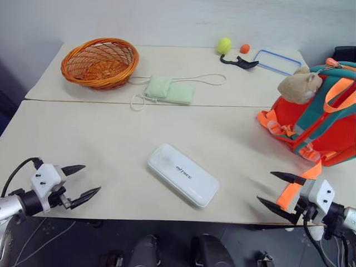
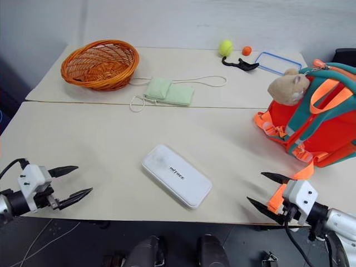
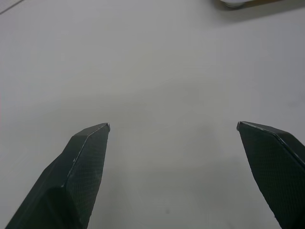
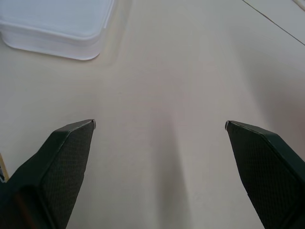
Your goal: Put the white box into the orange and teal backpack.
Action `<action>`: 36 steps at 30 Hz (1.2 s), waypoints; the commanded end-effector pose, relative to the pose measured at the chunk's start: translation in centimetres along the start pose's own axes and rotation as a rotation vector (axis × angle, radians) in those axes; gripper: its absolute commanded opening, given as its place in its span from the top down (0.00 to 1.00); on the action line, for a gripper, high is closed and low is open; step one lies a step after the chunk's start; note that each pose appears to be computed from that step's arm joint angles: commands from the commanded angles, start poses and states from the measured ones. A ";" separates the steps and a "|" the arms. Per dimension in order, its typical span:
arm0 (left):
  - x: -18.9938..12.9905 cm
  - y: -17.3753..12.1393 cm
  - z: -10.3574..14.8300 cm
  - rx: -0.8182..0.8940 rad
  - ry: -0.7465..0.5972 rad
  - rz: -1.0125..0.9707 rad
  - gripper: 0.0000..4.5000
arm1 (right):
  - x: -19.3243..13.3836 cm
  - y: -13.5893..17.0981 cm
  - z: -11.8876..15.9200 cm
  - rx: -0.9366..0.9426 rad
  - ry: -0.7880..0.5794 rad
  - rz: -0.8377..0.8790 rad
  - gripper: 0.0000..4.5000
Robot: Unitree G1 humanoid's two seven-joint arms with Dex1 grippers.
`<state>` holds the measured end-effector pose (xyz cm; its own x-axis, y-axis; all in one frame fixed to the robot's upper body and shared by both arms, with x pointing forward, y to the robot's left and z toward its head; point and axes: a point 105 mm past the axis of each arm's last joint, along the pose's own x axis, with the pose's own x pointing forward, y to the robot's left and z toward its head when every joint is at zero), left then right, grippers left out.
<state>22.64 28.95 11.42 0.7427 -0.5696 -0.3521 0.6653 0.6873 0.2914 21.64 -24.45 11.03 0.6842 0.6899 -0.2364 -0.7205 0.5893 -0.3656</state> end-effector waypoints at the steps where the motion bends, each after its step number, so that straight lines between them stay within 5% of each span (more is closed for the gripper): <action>1: -0.6 -0.3 0.8 -0.007 -0.016 -0.018 0.00 | 0.3 -0.1 0.5 -0.020 -0.031 0.000 0.01; 8: 2.2 1.1 5.7 0.051 -0.124 0.013 0.00 | 1.9 0.6 2.1 -0.011 -0.106 0.052 0.04; 12: 4.9 0.5 8.0 0.096 -0.180 -0.048 0.13 | 2.8 3.2 2.7 0.050 -0.087 0.188 0.29; 21: 13.8 0.2 9.4 0.189 -0.153 -0.159 0.76 | 4.7 8.2 1.2 0.099 0.056 0.364 0.99; 25: 16.5 -1.9 9.0 0.189 -0.128 -0.277 0.99 | 6.2 9.0 2.4 0.158 0.020 0.375 1.00; 36: 17.2 -4.3 9.6 0.160 -0.178 -0.373 0.99 | 8.4 6.9 2.7 0.050 0.018 0.344 1.00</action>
<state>34.29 13.12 11.72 0.4929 -0.8005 -0.3409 0.8640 0.4038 0.3009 21.64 -13.70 8.02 0.3923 0.8356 -0.3845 -0.9198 0.3524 -0.1726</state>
